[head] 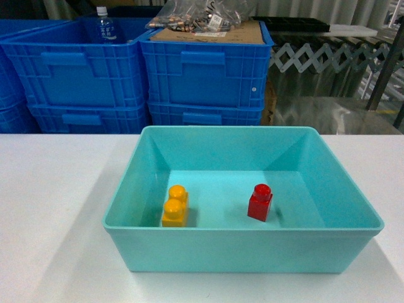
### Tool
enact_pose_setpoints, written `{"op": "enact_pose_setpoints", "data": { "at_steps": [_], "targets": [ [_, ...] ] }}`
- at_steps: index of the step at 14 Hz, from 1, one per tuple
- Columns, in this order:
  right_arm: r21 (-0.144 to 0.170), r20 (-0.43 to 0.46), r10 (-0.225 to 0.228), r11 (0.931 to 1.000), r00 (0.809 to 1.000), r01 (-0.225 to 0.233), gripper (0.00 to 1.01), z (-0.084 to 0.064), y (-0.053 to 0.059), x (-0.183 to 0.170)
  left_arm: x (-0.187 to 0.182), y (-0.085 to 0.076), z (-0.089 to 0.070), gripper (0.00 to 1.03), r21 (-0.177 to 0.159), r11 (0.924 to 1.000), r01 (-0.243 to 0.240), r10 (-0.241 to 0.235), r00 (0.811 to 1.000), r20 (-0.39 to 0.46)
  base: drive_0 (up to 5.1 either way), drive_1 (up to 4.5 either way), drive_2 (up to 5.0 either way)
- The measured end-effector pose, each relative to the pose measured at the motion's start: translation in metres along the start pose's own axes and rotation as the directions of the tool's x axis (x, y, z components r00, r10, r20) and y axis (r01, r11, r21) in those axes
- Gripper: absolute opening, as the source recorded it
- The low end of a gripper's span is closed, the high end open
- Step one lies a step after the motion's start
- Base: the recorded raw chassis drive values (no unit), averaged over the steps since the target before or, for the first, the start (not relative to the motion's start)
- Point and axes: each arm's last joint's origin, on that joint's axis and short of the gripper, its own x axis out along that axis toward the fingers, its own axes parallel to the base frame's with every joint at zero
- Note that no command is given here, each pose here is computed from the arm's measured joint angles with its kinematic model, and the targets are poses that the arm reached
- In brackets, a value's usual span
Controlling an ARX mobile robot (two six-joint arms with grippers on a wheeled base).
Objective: Pick red block from blue box to shelf
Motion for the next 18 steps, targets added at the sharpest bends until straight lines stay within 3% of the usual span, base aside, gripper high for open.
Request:
{"op": "enact_pose_setpoints", "data": {
  "at_steps": [18],
  "targets": [
    [0.000,0.000,0.000,1.0000,1.000,0.000,0.98,0.0000,0.0000,0.0000,0.0000,0.0000,0.0000,0.98,0.000,1.0000,0.000,0.000,1.000,0.000,0.0,0.00,0.0]
  ]
}}
